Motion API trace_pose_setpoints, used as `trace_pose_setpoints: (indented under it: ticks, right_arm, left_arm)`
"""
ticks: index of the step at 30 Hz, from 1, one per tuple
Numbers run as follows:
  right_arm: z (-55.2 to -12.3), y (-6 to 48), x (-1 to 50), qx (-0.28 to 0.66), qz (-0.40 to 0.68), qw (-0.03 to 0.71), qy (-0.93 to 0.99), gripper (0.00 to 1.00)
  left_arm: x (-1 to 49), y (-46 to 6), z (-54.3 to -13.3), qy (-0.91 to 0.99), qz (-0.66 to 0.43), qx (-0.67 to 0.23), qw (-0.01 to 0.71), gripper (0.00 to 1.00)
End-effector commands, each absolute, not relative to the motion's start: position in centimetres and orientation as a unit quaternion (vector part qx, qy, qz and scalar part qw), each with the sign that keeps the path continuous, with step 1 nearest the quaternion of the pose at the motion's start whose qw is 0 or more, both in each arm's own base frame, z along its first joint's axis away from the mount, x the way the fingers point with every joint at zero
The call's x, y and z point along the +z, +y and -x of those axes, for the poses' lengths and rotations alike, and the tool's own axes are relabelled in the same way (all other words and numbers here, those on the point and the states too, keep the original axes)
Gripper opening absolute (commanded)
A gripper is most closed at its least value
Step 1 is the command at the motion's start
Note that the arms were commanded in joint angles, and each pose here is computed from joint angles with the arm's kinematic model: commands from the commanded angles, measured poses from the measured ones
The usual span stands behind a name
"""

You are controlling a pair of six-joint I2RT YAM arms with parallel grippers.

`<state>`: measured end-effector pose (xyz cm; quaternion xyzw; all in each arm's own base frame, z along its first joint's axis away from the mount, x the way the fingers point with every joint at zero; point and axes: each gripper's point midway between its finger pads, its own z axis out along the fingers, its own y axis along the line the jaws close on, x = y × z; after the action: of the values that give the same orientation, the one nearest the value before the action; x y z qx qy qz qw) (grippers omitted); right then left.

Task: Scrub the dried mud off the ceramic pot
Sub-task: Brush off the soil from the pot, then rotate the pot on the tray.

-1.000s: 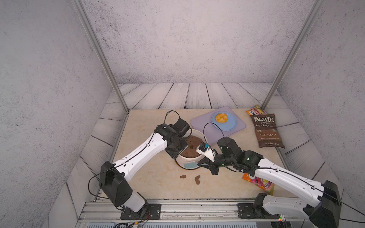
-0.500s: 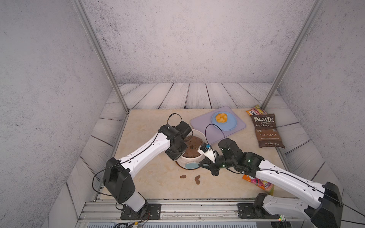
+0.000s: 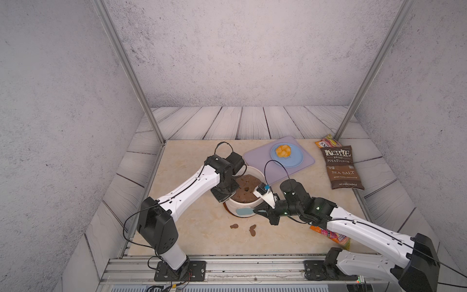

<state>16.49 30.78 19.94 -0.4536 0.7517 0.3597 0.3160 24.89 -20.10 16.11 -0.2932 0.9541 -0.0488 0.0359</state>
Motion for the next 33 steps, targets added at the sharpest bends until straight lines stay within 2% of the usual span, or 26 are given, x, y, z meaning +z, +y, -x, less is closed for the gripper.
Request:
trace_pose_setpoints:
  ticks: [1,6,18,22,33]
  right_arm:
    - [-17.5,31.0,21.2,0.354,0.448,0.350,0.743,0.00]
    - [-18.3,31.3,21.0,0.331,0.464,0.349,0.744,0.00]
    - [-19.0,29.7,16.7,0.257,0.495,0.324,0.764,0.00]
    - [-18.9,29.2,14.3,0.241,0.508,0.297,0.772,0.00]
    - [-18.3,28.5,11.7,0.245,0.494,0.273,0.788,0.00]
  left_arm:
    - [15.5,-19.6,-27.5,0.969,0.234,-0.033,0.074,0.13]
    - [15.2,-19.8,-28.2,0.978,0.189,-0.034,0.077,0.13]
    - [14.9,-20.2,-30.3,0.991,0.075,-0.034,0.106,0.12]
    - [14.3,-19.9,-30.3,0.992,0.070,-0.029,0.097,0.12]
    - [13.4,-20.2,-30.4,0.994,0.052,-0.031,0.088,0.12]
